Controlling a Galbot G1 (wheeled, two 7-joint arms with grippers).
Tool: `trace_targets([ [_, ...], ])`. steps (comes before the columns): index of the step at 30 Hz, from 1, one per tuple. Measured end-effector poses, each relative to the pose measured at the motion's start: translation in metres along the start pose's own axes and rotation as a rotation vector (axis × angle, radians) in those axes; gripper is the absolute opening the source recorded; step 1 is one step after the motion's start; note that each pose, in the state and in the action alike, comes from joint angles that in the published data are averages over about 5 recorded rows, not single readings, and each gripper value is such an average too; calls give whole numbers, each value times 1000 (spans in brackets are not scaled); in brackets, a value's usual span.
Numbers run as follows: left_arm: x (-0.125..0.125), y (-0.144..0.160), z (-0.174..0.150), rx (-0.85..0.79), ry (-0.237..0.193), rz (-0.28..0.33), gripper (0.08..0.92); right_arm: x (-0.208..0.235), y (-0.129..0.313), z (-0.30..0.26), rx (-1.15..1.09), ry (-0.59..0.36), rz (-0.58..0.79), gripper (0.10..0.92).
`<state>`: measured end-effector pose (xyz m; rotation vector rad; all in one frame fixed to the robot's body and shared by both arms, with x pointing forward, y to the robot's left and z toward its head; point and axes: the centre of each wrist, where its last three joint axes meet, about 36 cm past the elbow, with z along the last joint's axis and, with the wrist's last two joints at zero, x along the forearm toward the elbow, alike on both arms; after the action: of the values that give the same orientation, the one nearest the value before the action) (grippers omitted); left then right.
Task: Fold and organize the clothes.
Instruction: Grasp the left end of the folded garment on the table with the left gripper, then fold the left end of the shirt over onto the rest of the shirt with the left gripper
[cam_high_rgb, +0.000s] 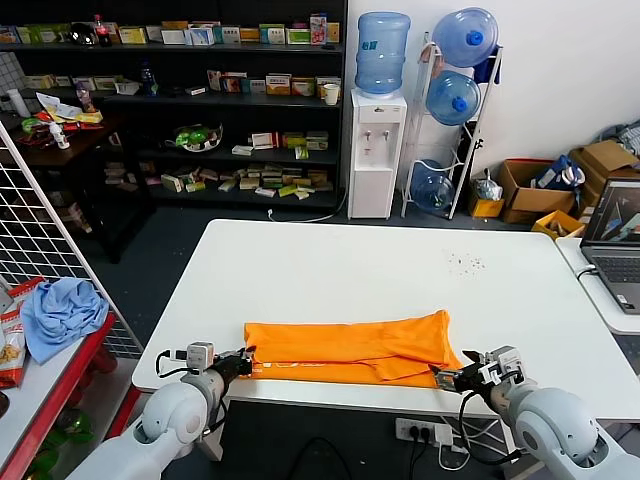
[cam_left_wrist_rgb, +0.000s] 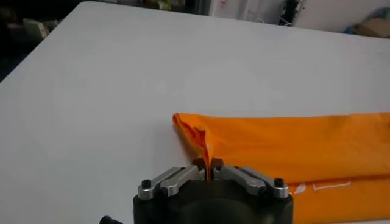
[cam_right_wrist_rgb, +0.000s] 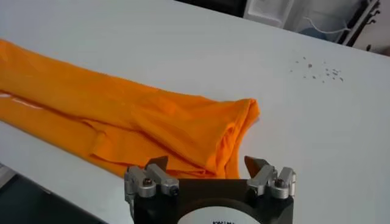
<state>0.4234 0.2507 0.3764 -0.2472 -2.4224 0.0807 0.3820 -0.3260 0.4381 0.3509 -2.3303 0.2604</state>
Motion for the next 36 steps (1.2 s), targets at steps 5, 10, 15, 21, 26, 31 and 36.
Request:
trace_targets([
  [5,0,20,-11,-28,-23,-50,126,2,1,-1,1,-10,2,823],
  [10,0,54,-28,-65,-47,-127,126,3,1,-1,0,-25,14,823],
  [15,2,92,-48,-98,-70,-224,126,4,0,-4,-4,-45,30,823],
  [21,11,112,-67,-118,-94,-285,126,3,-1,-4,-5,-68,57,823],
  [26,19,96,-75,-108,-107,-255,126,0,-2,1,1,-90,106,823],
  [31,26,61,-76,-77,-128,-171,126,-4,-5,7,3,-127,172,823],
  [36,26,23,-70,-23,-139,-80,126,-8,-10,16,-9,-190,229,823],
])
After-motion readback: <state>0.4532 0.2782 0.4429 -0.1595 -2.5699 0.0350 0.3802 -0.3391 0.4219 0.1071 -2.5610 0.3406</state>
